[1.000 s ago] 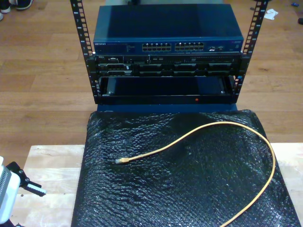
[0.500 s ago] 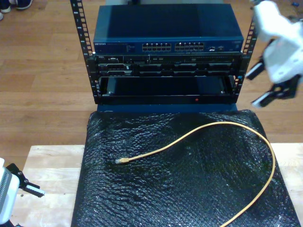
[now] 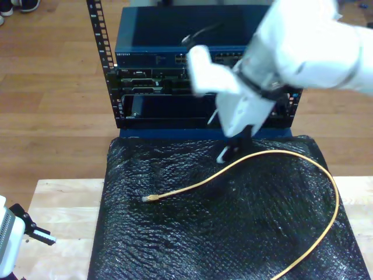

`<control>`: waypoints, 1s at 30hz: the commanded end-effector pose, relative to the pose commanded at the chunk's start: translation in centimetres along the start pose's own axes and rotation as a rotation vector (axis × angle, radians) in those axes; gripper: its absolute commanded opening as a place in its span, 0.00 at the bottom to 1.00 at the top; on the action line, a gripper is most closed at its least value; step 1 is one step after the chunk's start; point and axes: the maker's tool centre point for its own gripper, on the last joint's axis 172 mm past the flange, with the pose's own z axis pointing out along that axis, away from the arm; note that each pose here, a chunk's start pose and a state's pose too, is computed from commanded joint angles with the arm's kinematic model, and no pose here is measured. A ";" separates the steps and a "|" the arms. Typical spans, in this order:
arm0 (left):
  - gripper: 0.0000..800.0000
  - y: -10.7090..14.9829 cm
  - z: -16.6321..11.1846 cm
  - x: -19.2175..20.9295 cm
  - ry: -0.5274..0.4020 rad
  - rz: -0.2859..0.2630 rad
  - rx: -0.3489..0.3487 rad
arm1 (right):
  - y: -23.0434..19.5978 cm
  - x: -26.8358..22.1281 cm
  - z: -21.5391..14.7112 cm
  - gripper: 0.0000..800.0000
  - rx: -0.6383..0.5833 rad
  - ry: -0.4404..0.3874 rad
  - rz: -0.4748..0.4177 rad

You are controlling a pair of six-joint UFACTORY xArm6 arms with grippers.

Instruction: Grab the cable and plug it in

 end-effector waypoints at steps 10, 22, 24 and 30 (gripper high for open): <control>1.00 0.0 0.2 -0.2 0.010 -0.009 -0.009 | 0.4 3.6 6.4 0.99 -0.025 -0.106 -0.001; 1.00 0.0 0.2 -0.2 0.011 -0.008 -0.010 | 0.5 6.1 12.3 0.97 -0.040 -0.224 -0.043; 1.00 0.0 0.2 -0.2 0.011 -0.008 -0.010 | 0.6 5.6 12.9 0.97 -0.050 -0.253 -0.029; 1.00 0.1 0.3 -0.2 0.014 -0.009 -0.013 | 0.4 4.6 14.5 0.97 -0.046 -0.297 0.001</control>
